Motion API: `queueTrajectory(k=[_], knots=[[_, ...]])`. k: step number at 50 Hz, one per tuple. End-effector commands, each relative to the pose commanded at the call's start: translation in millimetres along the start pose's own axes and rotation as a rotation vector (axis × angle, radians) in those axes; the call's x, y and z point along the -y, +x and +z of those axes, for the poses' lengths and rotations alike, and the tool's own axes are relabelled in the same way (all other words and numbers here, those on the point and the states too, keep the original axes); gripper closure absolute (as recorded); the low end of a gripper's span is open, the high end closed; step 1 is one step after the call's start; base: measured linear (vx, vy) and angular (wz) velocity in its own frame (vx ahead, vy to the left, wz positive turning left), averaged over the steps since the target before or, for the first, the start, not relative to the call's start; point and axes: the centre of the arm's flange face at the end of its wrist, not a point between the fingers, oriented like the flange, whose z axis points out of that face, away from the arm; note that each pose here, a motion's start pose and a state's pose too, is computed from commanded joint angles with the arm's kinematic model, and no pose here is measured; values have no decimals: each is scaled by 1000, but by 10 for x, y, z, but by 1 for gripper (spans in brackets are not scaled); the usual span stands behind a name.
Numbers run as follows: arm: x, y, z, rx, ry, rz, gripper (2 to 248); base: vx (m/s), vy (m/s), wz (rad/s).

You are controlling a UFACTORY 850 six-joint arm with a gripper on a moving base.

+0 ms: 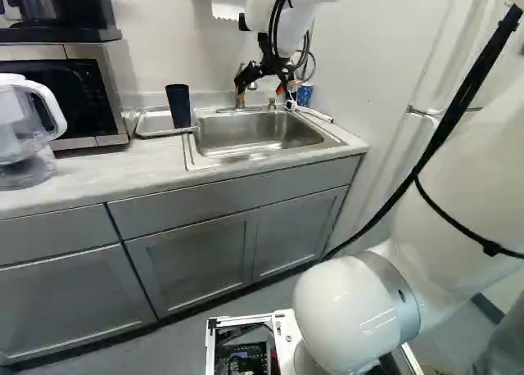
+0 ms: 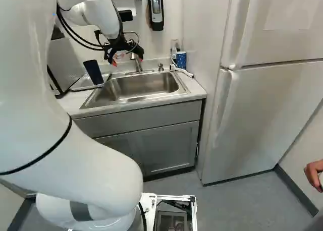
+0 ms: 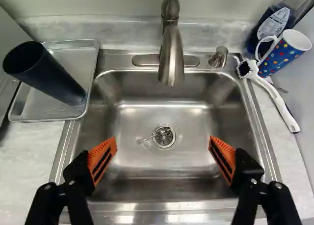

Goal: Rinse the cup and place it in the tray

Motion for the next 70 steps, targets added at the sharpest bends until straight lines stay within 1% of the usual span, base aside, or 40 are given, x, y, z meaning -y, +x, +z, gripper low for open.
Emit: queueTrajectory(k=[21,35,62,70], knots=[[0,0,0,0,0,0,3,0,0,0],[0,0,0,0,0,0,3,-49,-1,4],[0,0,0,0,0,0,3,-114,-4,6],[0,0,0,0,0,0,3,-133,21,126]])
